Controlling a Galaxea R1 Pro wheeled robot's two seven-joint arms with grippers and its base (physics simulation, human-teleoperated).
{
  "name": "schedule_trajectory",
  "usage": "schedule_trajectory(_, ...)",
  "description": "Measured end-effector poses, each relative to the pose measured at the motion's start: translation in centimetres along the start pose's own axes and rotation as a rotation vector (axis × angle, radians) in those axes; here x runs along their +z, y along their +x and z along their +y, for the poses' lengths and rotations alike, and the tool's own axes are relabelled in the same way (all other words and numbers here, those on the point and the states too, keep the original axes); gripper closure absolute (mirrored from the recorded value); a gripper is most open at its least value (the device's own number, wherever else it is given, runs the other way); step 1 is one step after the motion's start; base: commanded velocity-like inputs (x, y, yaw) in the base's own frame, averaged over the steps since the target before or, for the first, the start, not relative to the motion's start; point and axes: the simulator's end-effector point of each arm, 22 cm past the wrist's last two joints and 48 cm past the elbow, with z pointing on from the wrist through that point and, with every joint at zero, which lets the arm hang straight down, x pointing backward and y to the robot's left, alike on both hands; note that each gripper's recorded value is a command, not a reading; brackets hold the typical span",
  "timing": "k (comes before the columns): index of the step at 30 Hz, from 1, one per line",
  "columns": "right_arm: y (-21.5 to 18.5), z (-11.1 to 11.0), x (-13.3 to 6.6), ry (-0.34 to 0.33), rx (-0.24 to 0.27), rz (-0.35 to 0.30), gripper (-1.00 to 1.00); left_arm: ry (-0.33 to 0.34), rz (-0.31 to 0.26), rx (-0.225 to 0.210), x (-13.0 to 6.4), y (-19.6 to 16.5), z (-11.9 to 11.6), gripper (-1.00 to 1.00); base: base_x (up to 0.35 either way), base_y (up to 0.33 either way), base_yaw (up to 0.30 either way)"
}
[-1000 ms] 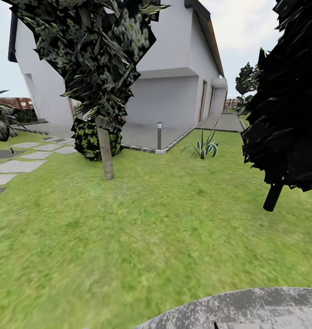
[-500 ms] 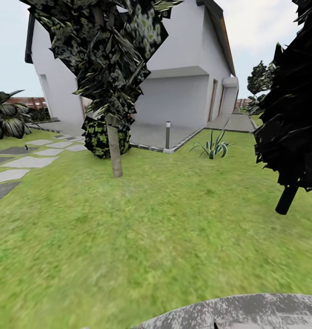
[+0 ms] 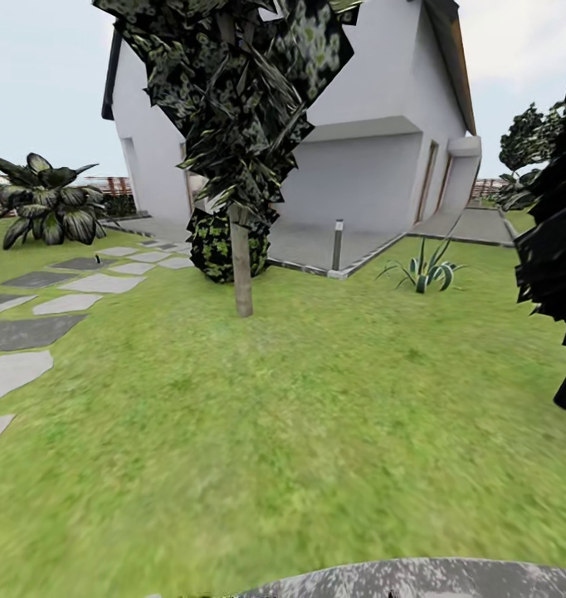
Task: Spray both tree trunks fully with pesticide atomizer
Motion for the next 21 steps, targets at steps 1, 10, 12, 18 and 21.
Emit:
schedule_trajectory(1, 0.3, 0.0, 0.1, 0.000, 0.000, 0.002, -1.00, 0.000, 0.000, 0.000, 0.1, 0.1, 0.0, -1.00, 0.000, 0.000, 0.278)
schedule_trajectory(10, 2.2, 0.1, 0.9, -0.001, 0.000, 0.010, -1.00, 0.000, 0.000, 0.000, 1.2, 1.6, -0.1, -1.00, 0.000, 0.000, 0.278)
schedule_trajectory(12, 2.5, 0.2, 1.1, -0.001, 0.000, 0.010, -1.00, 0.000, 0.000, 0.000, 1.5, 1.9, -0.1, -1.00, 0.000, 0.000, 0.278)
schedule_trajectory(18, 3.6, 0.2, 1.7, -0.001, 0.000, 0.010, -1.00, 0.000, 0.000, 0.000, 2.2, 2.9, -0.1, -1.00, 0.000, 0.000, 0.278)
schedule_trajectory(21, 4.1, 0.3, 2.0, -0.001, 0.000, 0.010, -1.00, 0.000, 0.000, 0.000, 2.6, 3.4, -0.1, -1.00, 0.000, 0.000, 0.278)
